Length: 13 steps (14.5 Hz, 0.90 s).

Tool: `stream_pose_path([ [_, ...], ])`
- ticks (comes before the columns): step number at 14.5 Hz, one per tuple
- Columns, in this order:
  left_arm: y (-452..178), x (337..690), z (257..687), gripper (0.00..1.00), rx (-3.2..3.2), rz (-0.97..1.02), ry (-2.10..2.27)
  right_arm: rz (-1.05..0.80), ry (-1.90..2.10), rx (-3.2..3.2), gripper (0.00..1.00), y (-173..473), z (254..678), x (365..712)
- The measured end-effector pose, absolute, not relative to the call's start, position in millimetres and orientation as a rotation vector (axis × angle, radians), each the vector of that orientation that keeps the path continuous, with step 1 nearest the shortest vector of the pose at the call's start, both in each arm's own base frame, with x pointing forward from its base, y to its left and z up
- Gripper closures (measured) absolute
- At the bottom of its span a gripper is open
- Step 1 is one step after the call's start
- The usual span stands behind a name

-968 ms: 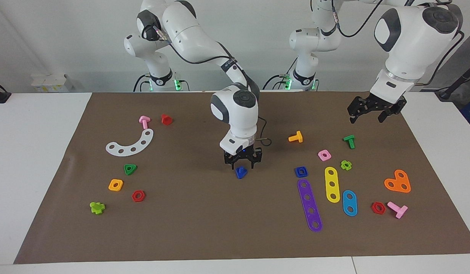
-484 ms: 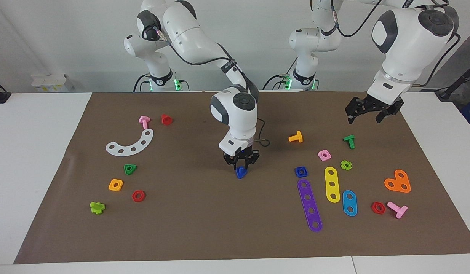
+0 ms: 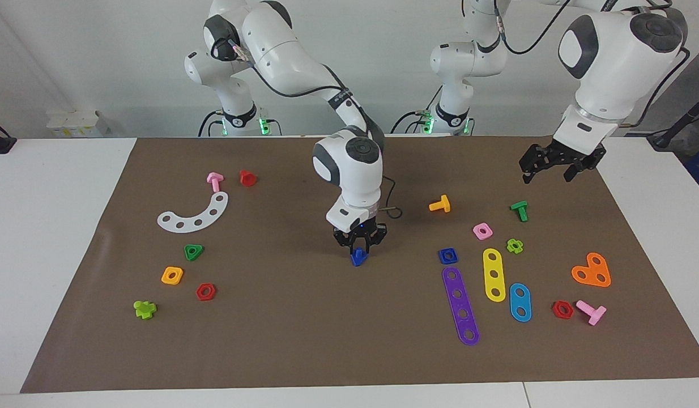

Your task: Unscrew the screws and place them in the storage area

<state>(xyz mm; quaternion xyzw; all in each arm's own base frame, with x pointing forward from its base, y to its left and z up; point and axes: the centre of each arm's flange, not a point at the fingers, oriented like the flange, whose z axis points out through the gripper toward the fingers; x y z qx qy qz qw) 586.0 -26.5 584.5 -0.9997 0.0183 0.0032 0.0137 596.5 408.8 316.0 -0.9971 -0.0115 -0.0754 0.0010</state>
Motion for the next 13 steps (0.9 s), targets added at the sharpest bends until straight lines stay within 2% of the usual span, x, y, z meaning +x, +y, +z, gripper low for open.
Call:
stream_pose_path([
  [5, -25.6, 586.1, 584.4, 0.0, -3.114, 0.009, 0.054, -0.252, -0.026, -3.129, 0.81, 405.3, 321.3, 600.1],
  [7, -25.6, 586.2, 584.4, 0.0, -3.114, 0.008, 0.054, -0.308, 0.035, -3.124, 0.81, 381.4, 346.0, 615.7],
  [10, -25.6, 586.2, 584.4, 0.0, -3.114, 0.007, 0.054, -0.341, 0.106, -3.127, 0.81, 293.6, 412.7, 640.7],
  [13, -25.6, 586.3, 584.4, 0.0, -3.114, 0.006, 0.054, -0.267, 0.057, -3.165, 0.81, 186.6, 432.2, 626.7],
])
